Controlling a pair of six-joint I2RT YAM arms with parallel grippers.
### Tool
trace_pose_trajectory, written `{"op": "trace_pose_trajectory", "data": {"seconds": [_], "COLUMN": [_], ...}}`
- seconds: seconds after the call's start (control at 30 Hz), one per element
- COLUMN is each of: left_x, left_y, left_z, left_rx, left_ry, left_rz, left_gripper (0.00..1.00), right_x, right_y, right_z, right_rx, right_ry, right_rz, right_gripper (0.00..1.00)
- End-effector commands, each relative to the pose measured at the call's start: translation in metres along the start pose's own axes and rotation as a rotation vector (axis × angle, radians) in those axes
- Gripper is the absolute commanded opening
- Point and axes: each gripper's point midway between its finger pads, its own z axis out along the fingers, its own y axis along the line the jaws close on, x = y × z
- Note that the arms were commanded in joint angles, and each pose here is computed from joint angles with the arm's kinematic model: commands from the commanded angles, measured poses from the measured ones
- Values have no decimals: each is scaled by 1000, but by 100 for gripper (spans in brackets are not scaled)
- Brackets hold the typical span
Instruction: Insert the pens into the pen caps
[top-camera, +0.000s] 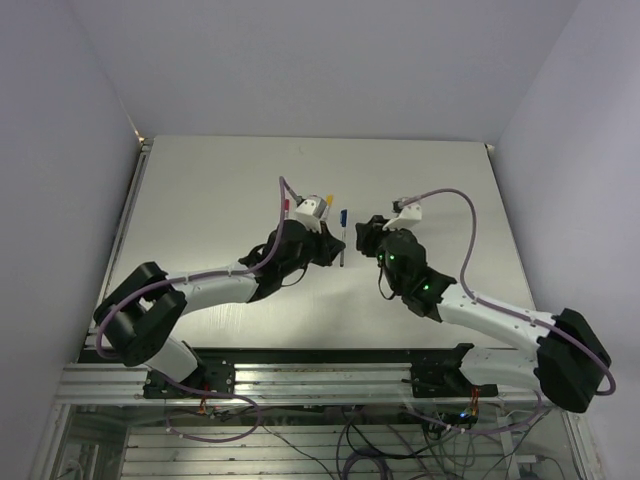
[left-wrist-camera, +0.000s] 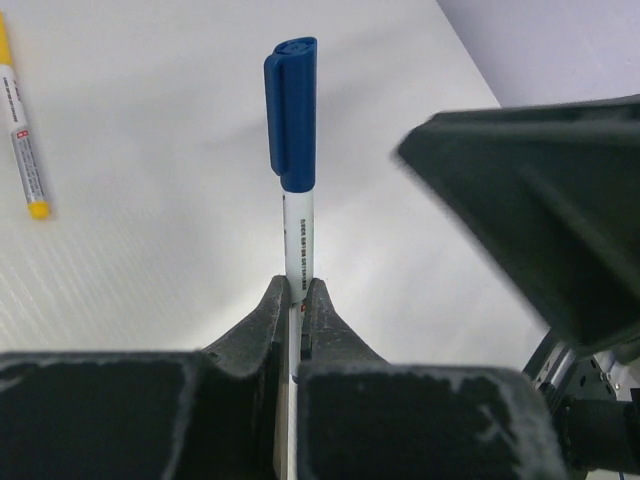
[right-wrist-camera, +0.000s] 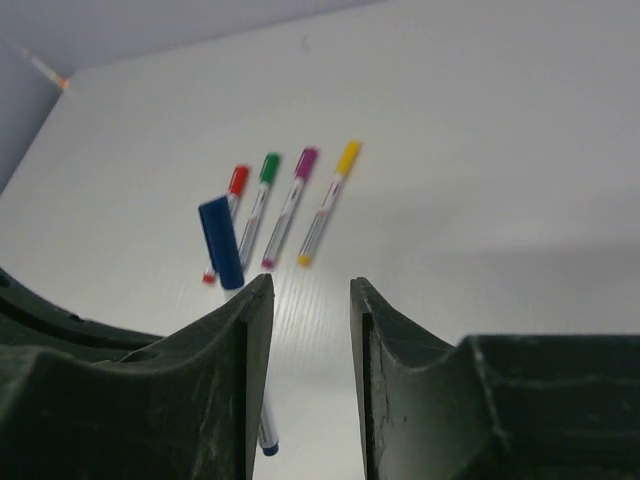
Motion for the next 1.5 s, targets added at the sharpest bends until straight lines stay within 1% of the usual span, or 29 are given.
{"op": "trace_pose_trajectory", "data": {"seconds": [0.0,0.1,0.23,0.27,0.4,0.53,0.7,0.83,1.1,1.23,1.37,1.47], "left_x": [-8,3,8,0,-6,-6,3,7,27,36,40,36], "left_y": [6,19,36,37,65,93,122,134,149,153,151,147], "left_z": [13,31,66,77,107,129,143,149,146,143,143,142], "left_rx": [-22,-74,-136,-139,-193,-270,-354,-397,-447,-469,-455,-443], "left_ry": [-52,-8,39,34,55,116,211,261,313,324,320,310], "left_rz": [-2,29,104,111,119,142,201,228,169,131,103,93], "left_gripper": [7,7,7,7,7,7,7,7,9,13,27,35], "right_x": [-48,-53,-46,-43,-32,-28,-24,-21,-14,-9,-6,-5], "right_y": [-30,-48,-69,-73,-87,-96,-99,-98,-96,-95,-93,-92], "right_z": [-16,-31,-47,-49,-59,-65,-66,-64,-60,-57,-55,-54], "right_rx": [160,221,284,293,334,366,370,372,366,365,359,358], "right_ry": [-146,-167,-163,-158,-134,-132,-132,-124,-107,-92,-80,-77], "right_rz": [-1,14,46,54,69,84,94,94,94,93,91,89], "right_gripper": [36,36,36,36,36,36,36,36,35,35,35,35]}}
